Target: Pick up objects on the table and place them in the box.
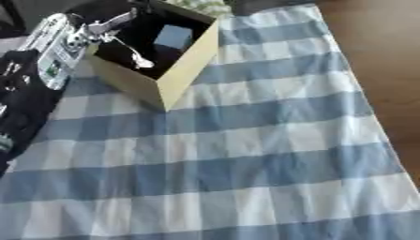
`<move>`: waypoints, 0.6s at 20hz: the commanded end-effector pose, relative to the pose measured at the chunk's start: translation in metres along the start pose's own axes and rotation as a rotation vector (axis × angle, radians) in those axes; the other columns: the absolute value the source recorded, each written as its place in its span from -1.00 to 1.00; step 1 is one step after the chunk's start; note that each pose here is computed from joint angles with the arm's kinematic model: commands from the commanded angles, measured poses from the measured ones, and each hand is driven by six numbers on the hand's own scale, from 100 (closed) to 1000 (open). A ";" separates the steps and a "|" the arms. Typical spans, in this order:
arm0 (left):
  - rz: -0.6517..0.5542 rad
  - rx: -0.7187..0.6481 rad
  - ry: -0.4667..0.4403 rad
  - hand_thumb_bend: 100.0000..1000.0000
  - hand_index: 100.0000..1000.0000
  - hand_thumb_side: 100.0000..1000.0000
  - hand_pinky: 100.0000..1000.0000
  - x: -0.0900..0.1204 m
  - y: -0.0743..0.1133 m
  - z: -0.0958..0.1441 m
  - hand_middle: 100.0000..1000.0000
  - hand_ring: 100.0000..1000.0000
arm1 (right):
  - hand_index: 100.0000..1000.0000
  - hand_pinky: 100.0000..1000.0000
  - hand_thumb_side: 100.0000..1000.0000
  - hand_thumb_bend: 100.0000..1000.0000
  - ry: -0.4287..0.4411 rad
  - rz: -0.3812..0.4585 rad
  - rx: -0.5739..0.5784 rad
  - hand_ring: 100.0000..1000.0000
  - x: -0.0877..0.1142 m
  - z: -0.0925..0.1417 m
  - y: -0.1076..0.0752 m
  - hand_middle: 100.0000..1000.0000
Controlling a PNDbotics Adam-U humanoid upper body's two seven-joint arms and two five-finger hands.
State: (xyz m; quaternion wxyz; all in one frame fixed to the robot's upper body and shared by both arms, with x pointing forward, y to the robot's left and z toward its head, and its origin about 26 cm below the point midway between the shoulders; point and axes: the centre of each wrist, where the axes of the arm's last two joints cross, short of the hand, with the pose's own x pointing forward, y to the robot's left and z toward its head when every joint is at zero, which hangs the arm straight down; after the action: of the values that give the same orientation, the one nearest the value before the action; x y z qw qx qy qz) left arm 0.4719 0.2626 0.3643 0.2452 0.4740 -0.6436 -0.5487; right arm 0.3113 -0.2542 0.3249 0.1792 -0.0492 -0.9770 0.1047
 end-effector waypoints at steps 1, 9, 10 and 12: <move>-0.003 0.109 0.005 -0.39 0.74 0.00 0.15 -0.005 0.027 0.005 0.55 0.48 | 0.66 0.40 0.93 -1.00 -0.024 0.009 0.002 0.43 0.007 -0.004 -0.004 0.38; 0.295 0.348 -0.018 -0.83 0.59 -0.47 -0.03 -0.001 0.051 0.025 0.43 0.32 | 0.66 0.40 0.92 -1.00 0.009 0.034 -0.005 0.44 0.004 0.005 -0.009 0.38; 0.331 0.377 -0.034 -0.79 0.58 -0.42 -0.03 0.003 0.057 0.029 0.43 0.32 | 0.66 0.40 0.92 -1.00 0.013 0.038 -0.006 0.44 0.003 0.006 -0.009 0.38; 0.391 0.430 -0.068 -0.91 0.58 -0.44 -0.03 0.013 0.068 0.038 0.43 0.31 | 0.66 0.40 0.91 -1.00 0.021 0.043 -0.009 0.44 0.002 0.009 -0.010 0.38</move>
State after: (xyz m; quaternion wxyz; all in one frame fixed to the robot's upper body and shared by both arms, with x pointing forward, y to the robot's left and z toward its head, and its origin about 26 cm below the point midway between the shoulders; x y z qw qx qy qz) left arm 0.4284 0.2625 0.3923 0.2409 0.3651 -0.8159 -0.3781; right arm 0.3123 -0.2613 0.3106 0.2053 -0.0596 -0.9720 0.0975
